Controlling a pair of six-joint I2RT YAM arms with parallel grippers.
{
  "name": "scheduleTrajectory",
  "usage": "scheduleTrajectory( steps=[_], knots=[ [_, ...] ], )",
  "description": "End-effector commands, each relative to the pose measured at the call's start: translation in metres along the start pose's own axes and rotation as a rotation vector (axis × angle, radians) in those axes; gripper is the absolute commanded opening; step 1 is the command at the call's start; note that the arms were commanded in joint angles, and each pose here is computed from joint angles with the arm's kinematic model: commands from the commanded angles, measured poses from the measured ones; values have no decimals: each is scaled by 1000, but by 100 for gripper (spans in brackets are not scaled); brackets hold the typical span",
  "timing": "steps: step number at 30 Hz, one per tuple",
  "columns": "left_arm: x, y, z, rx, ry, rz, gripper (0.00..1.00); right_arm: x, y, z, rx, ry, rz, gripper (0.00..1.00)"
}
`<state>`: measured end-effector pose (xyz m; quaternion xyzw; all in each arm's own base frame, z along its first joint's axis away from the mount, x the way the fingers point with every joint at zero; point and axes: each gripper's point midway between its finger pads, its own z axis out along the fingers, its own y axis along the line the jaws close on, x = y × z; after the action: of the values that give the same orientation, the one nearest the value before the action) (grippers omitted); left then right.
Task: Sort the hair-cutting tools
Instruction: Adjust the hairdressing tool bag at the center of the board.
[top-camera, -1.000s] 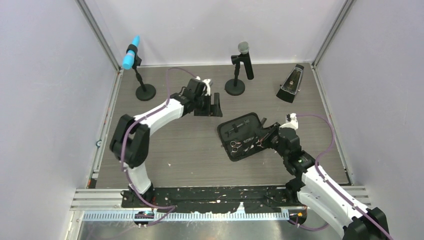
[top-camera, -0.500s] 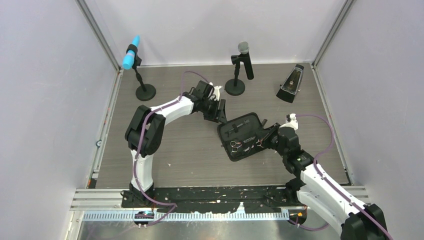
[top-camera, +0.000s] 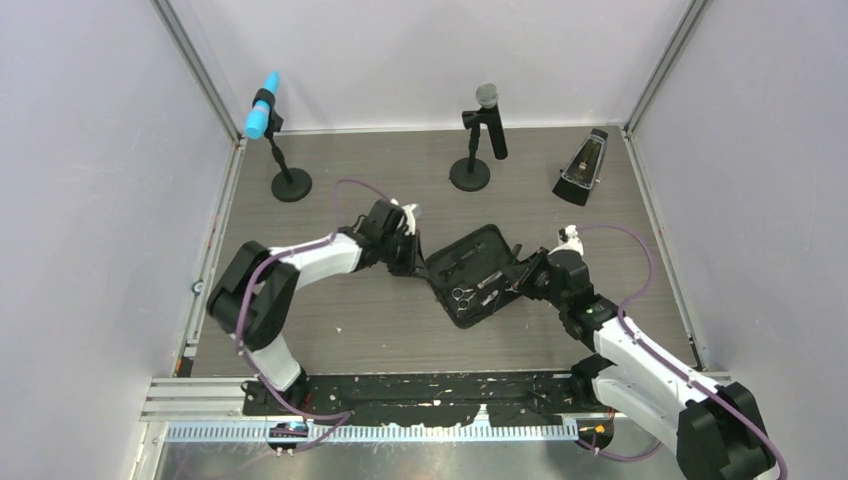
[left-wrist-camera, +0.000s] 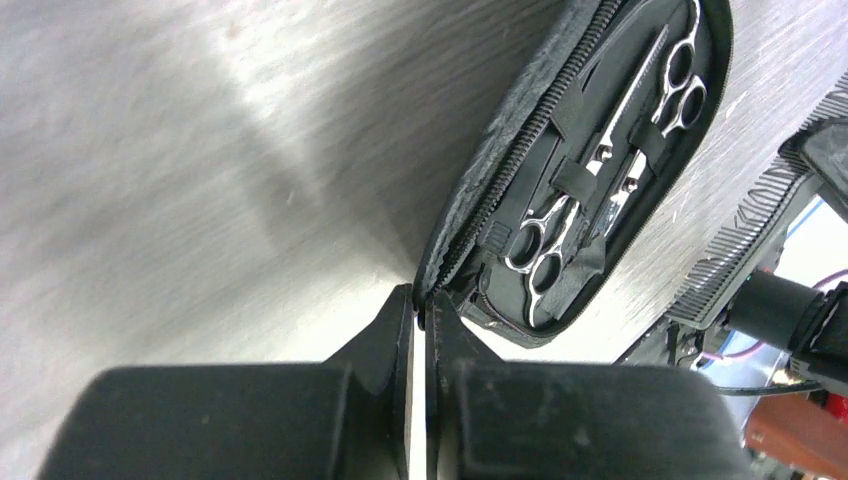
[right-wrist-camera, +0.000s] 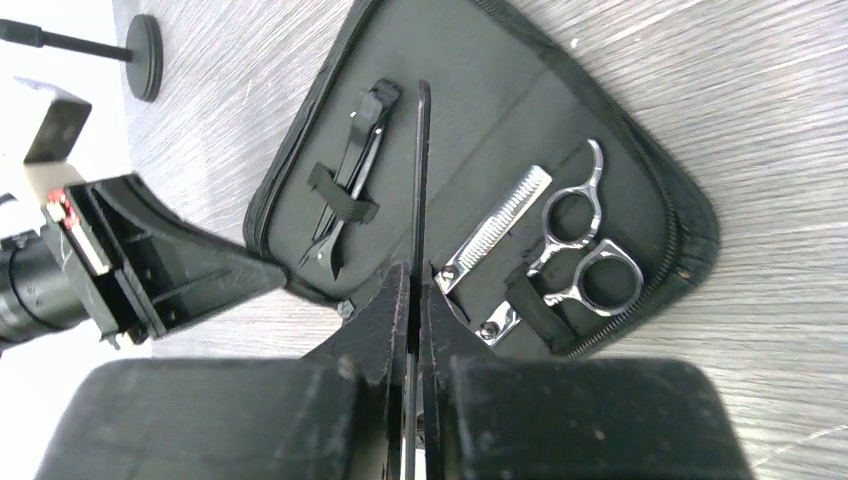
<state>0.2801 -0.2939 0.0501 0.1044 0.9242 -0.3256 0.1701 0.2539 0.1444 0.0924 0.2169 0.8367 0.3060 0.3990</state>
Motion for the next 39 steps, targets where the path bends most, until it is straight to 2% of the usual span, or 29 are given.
scheduleTrajectory(
  steps=[1, 9, 13, 17, 19, 21, 26, 28, 32, 35, 39],
  knots=[
    [15, 8, -25, -59, -132, -206, 0, -11, 40, 3, -145, 5, -3, 5],
    [94, 17, -44, -56, -231, -582, 0, 12, 70, 22, -270, 131, 76, 5],
    [121, 10, -46, -53, -272, -659, 0, 28, 86, 30, -297, 182, 82, 5],
    [129, 5, -55, -57, -331, -656, 3, 46, 81, 40, -264, 214, 109, 5],
    [127, 4, -61, -51, -363, -658, 8, 54, 73, 45, -249, 227, 132, 5],
    [128, 7, -66, -58, -382, -655, 19, 61, 65, 49, -230, 235, 166, 5],
    [129, 10, -76, -52, -406, -656, 62, 86, 53, 54, -189, 264, 207, 5],
    [128, 12, -81, -59, -422, -654, 72, 92, 55, 53, -195, 267, 225, 5],
    [116, 26, -101, -144, -502, -553, 79, 99, 57, 48, -198, 261, 237, 5],
    [100, 29, -116, -175, -539, -447, 79, 97, 54, 45, -180, 236, 236, 5],
    [78, 33, -120, -165, -517, -362, 77, 89, 49, 43, -151, 185, 242, 6]
  ],
)
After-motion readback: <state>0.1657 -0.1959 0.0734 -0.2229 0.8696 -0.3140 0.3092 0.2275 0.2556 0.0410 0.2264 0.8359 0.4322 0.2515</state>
